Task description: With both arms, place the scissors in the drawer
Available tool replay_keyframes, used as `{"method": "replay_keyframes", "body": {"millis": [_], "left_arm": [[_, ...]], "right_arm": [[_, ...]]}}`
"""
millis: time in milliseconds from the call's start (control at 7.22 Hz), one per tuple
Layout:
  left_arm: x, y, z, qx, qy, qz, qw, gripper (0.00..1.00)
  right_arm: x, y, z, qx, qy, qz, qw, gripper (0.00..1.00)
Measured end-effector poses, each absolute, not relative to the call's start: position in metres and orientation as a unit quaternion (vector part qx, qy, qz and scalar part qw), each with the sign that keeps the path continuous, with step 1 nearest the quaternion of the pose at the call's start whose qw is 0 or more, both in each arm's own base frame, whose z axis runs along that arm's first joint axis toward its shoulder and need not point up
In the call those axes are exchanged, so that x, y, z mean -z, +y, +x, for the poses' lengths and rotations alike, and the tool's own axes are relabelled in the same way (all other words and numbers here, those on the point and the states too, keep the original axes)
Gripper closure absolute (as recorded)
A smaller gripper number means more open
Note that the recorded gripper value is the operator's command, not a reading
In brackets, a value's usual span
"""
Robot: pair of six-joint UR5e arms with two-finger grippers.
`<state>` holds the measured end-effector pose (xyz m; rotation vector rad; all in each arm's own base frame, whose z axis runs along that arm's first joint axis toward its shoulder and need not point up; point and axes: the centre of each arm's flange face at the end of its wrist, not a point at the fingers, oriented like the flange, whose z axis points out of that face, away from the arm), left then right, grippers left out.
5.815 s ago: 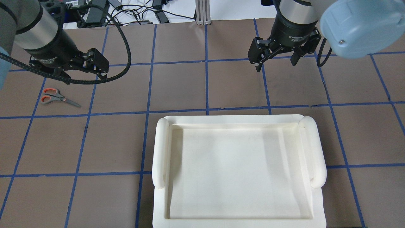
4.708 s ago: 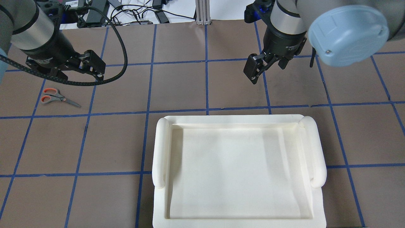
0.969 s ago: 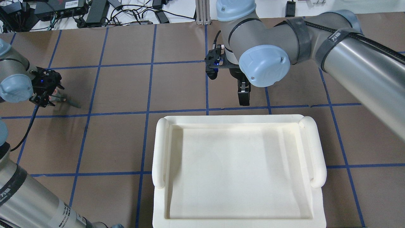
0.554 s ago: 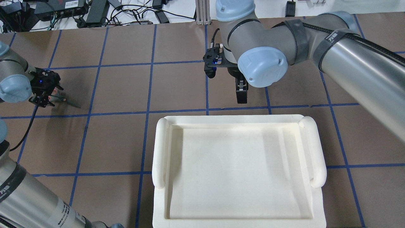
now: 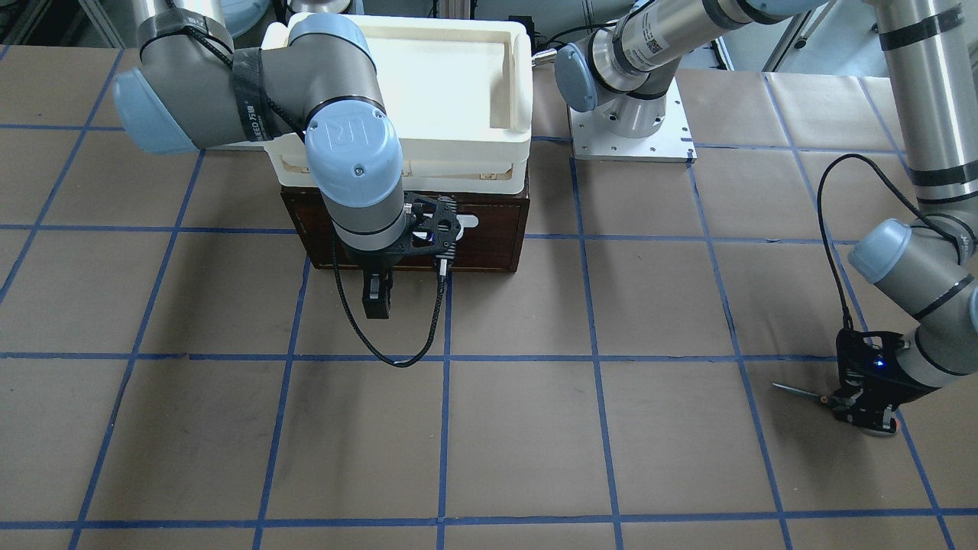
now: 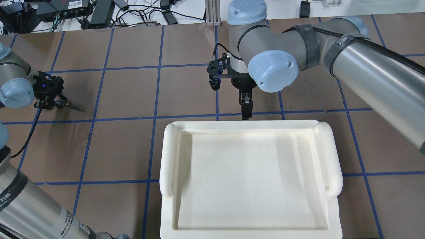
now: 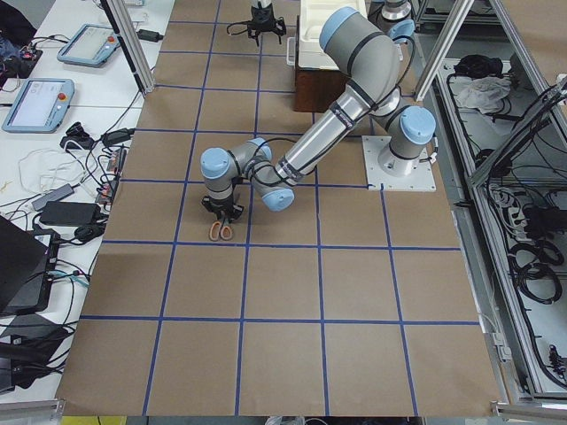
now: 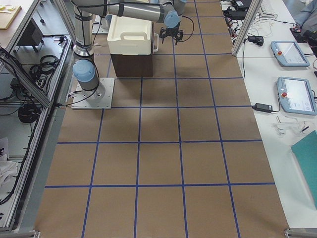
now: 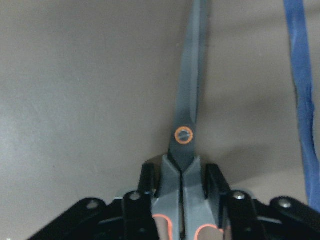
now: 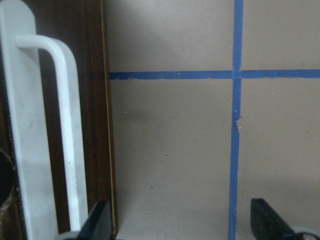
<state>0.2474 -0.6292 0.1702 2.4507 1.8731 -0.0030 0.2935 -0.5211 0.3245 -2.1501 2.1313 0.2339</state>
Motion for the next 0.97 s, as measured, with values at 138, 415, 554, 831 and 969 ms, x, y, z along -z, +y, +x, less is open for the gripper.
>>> {"method": "replay_keyframes", "body": {"millis": [138,415,554,831,969], "left_arm": [[-0.172,-0.630,0.246,0.004,0.606,0.795,0.029,1.00],[-0.185,-0.634,0.237,0.021,0.600,0.799,0.039,1.00],[-0.194,-0.637,0.230,0.025,0.595,0.802,0.046,1.00],[-0.226,-0.641,0.204,0.029,0.580,0.812,0.062,1.00],[-0.244,-0.643,0.187,0.030,0.572,0.817,0.068,1.00]], "right_arm": [[-0.323,-0.519,0.295,-0.085,0.701,-0.705,0.065,0.00],[-0.320,-0.522,0.304,-0.092,0.715,-0.688,0.088,0.00],[-0.319,-0.523,0.306,-0.100,0.717,-0.683,0.095,0.00],[-0.313,-0.520,0.305,-0.124,0.715,-0.680,0.106,0.00],[-0.309,-0.519,0.305,-0.129,0.712,-0.681,0.111,0.00]]}}
